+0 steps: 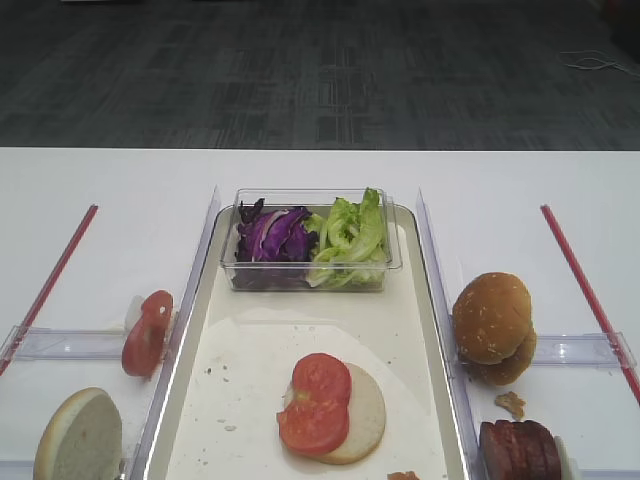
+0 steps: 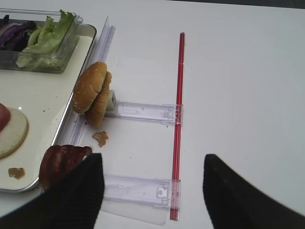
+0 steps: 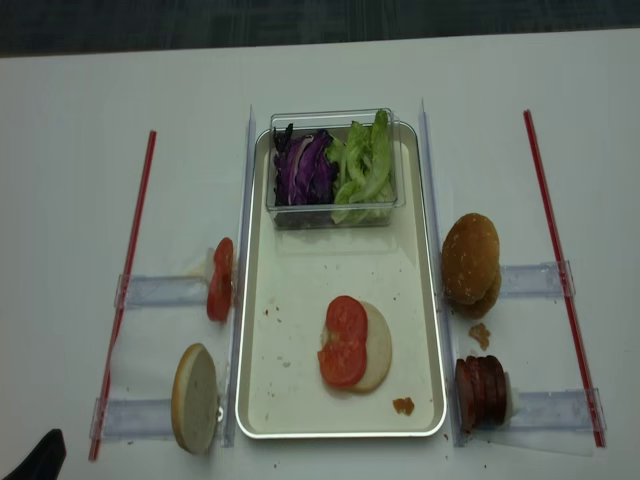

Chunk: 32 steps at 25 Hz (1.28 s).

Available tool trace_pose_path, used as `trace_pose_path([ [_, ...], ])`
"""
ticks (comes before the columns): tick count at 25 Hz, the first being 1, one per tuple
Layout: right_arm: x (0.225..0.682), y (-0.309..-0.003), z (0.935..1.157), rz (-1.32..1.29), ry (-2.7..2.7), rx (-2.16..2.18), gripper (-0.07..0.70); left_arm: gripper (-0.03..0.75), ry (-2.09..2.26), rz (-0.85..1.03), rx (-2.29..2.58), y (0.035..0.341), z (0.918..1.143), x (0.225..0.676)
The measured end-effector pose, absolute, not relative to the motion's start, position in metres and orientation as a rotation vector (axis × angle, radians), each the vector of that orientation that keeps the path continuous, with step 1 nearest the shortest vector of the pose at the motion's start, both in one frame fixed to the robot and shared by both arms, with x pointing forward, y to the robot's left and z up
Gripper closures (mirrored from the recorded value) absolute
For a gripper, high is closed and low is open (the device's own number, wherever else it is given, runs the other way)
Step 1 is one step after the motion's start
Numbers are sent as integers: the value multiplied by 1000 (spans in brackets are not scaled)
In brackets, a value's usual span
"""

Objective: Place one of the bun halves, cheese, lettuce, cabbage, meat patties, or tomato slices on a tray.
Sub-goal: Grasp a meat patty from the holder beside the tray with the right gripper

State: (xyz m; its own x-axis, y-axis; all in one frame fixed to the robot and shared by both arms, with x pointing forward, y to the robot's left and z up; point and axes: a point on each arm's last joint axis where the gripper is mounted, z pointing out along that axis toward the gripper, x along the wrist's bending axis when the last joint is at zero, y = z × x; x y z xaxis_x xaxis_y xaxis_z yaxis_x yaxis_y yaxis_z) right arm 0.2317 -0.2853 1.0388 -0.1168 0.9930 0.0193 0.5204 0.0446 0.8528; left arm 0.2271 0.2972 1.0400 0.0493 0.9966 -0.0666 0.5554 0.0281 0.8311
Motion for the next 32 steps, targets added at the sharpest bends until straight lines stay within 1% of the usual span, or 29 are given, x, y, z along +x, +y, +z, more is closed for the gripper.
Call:
trace_pose_path([
  [27,232,-285,1039,977,1708,1533,164,247,1593,784,1615,297,1040,227],
  [32,240,-285,1039,943,1747,1577,164,247,1593,784,1615,297,1040,227],
])
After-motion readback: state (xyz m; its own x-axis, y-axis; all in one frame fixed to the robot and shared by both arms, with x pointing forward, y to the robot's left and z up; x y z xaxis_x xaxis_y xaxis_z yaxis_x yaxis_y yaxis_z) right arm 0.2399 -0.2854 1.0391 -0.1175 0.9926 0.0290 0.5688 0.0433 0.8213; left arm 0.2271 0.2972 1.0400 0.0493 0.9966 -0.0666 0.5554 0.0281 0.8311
